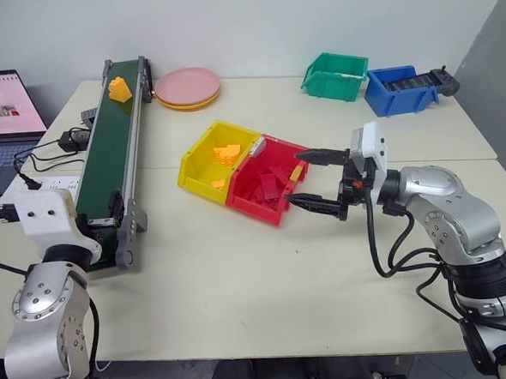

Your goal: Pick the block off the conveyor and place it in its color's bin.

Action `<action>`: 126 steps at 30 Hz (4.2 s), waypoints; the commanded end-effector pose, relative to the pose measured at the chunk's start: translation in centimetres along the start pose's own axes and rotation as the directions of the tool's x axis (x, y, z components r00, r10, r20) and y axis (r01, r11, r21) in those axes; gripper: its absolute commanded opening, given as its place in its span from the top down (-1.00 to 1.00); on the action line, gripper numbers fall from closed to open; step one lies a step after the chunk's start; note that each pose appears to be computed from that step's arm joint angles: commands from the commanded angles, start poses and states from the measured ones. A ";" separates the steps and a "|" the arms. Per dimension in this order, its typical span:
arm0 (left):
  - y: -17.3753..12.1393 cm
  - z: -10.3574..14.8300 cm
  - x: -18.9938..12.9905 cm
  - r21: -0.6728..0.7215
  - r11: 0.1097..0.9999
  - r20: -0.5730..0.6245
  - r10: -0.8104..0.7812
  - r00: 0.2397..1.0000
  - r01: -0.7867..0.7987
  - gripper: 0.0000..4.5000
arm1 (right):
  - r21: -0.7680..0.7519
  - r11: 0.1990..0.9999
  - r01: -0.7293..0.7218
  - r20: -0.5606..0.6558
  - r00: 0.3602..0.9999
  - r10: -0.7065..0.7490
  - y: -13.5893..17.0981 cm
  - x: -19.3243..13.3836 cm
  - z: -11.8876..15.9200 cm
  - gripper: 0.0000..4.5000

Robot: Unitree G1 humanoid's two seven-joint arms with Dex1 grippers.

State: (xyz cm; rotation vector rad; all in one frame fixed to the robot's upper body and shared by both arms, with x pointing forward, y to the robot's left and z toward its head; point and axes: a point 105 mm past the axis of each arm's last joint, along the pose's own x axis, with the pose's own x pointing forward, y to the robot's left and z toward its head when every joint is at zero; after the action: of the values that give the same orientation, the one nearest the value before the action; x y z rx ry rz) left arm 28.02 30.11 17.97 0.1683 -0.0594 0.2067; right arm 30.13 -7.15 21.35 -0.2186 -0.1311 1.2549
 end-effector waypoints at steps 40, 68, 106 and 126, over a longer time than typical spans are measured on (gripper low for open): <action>1.6 -0.3 4.9 -0.024 0.999 -0.102 -0.025 0.995 0.022 -0.99 | -0.133 0.984 -0.117 -0.097 0.990 0.105 2.7 0.2 2.1 -1.00; -1.2 0.0 2.5 0.011 0.995 -0.125 -0.100 0.987 0.102 0.25 | -0.150 0.983 -0.108 -0.104 0.990 0.092 2.6 -0.1 2.7 -1.00; -16.2 7.1 10.7 0.044 0.752 0.062 -0.659 0.749 0.658 -0.01 | -0.224 0.963 0.147 -0.193 0.962 -0.192 0.8 -4.1 4.6 -1.00; -13.7 9.7 5.8 0.222 0.716 0.208 -0.698 0.686 0.661 -0.99 | -0.267 0.953 0.141 -0.192 0.962 -0.196 0.8 -4.6 4.2 -1.00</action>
State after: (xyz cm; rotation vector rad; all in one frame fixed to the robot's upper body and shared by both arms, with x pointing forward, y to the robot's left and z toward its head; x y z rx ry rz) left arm 38.05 15.70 23.73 0.3213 -0.1757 -0.5819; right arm 27.49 -10.88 24.20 -0.5130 -0.0349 1.0344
